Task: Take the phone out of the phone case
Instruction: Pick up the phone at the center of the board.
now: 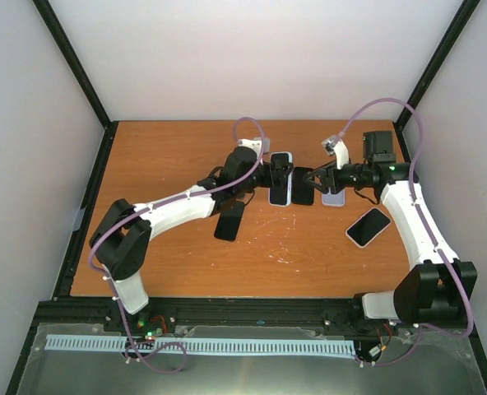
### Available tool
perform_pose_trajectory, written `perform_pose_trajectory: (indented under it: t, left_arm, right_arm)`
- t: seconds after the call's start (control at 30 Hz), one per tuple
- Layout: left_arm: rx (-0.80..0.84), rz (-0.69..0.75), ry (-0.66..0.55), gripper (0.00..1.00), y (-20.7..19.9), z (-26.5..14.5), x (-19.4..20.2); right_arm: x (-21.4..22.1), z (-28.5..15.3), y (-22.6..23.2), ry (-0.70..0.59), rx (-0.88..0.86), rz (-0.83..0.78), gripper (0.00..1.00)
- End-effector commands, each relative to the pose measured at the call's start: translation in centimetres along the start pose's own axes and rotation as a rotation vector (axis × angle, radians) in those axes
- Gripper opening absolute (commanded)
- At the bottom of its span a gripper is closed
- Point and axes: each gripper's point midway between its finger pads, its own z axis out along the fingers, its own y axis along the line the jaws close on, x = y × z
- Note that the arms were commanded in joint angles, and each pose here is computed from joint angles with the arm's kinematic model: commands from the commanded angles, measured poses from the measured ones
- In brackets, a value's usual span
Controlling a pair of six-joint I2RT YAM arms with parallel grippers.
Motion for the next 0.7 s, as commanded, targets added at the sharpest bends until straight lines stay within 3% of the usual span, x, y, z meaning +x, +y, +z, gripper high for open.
perform_pose_trajectory:
  t: [0.0, 0.43, 0.67]
  left_arm:
    - [0.107, -0.117, -0.237, 0.68, -3.3, -3.2, -6.0]
    - [0.121, -0.157, -0.288, 0.67, -3.4, -4.3, -6.9]
    - [0.124, -0.172, -0.315, 0.67, -3.3, -4.9, -7.1]
  right_arm:
    - [-1.7, 1.5, 0.3, -0.044, 0.05, -0.039, 0.52]
    - [0.2, 6.9, 3.2, 0.055, -0.011, -0.018, 0.41]
    - [0.4, 7.4, 3.2, 0.043, -0.008, 0.013, 0.29]
